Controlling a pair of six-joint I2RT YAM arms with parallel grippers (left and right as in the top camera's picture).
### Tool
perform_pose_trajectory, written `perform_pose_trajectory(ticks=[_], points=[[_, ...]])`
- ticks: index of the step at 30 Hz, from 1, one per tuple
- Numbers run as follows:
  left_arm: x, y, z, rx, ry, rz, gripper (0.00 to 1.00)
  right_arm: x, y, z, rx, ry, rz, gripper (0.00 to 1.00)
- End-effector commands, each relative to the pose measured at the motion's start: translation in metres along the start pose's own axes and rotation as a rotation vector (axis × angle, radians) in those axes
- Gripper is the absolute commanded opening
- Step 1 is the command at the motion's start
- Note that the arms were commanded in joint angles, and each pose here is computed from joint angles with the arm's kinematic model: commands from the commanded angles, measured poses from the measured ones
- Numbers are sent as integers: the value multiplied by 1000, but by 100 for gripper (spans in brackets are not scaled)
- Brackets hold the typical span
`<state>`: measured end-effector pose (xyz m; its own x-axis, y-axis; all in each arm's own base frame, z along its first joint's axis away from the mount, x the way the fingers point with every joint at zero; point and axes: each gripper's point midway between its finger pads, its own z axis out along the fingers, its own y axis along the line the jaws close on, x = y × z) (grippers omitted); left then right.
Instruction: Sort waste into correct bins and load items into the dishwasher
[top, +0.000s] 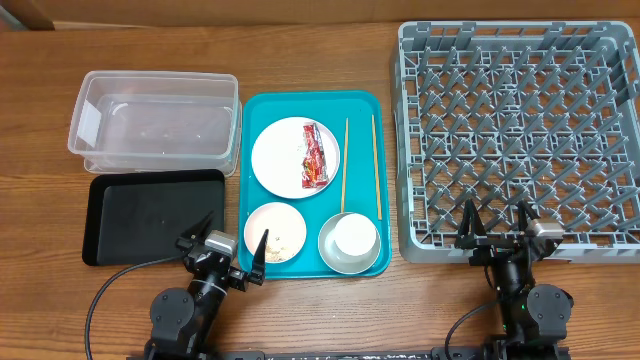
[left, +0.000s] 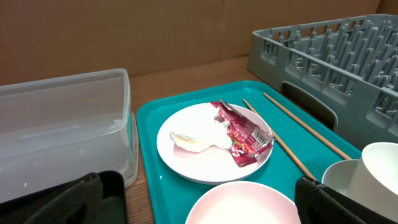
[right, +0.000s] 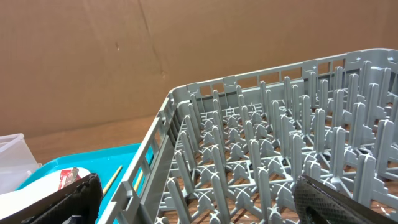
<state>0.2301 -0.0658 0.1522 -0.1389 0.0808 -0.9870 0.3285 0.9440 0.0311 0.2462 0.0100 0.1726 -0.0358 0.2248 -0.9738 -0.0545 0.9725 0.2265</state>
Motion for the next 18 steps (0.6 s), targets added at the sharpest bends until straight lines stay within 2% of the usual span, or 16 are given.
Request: perform_pose_trajectory(ticks=[1, 18], points=[[0, 0, 0, -1, -6, 8, 100, 2, -1, 0, 3, -3, -1, 100], [-6, 3, 0, -14, -30, 28, 100, 2, -1, 0, 2, -3, -1, 100]])
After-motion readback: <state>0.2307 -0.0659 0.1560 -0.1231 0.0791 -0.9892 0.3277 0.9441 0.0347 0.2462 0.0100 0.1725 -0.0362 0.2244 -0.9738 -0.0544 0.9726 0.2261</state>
